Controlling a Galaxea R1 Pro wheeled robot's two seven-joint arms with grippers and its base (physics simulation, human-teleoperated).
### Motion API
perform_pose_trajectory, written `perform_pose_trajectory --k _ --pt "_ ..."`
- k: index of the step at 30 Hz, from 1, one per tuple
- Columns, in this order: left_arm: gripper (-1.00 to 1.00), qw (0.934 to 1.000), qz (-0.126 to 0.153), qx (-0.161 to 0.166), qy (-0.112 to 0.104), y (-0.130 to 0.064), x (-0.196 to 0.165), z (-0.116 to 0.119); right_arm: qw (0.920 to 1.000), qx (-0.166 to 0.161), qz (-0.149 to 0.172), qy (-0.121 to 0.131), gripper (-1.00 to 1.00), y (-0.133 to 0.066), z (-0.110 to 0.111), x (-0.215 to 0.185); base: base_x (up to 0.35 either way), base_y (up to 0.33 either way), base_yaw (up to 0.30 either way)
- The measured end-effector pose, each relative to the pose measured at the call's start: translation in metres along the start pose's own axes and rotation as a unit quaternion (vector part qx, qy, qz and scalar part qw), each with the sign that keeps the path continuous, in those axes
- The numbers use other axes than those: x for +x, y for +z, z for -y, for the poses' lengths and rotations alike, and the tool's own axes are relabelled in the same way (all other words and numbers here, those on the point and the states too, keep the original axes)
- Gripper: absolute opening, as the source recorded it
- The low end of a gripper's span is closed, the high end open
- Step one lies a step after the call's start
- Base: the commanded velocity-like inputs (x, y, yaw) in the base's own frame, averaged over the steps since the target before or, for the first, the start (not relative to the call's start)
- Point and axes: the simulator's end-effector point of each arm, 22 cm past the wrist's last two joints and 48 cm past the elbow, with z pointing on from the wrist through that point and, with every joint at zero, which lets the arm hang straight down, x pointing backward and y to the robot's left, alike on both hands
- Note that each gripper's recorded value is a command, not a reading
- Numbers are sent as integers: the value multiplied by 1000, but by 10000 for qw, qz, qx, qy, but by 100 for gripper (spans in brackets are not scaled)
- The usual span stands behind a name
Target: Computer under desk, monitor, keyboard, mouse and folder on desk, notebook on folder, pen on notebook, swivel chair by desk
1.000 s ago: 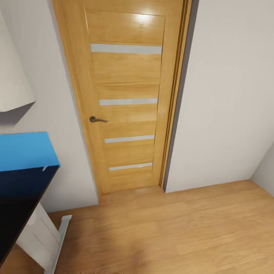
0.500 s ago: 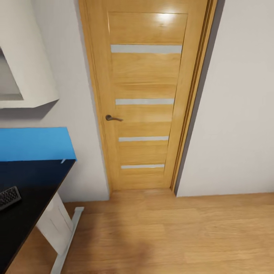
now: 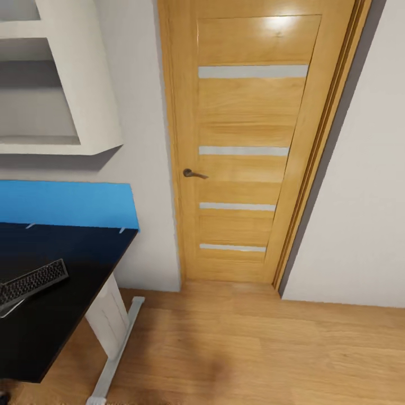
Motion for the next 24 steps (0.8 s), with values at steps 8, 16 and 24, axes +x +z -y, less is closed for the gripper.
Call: perform_pose_trajectory --k 8,16,24 --pt "100 10000 -37 24 8 0 2 3 10000 6 10 -4 100 0 1 -1 0 -139 284" --pt "100 10000 -48 41 13 0 2 4 10000 11 20 -8 100 1 2 -2 0 -297 284" --pt "100 10000 -50 40 10 0 3 4 10000 9 21 -13 100 1 2 -2 0 -308 284"
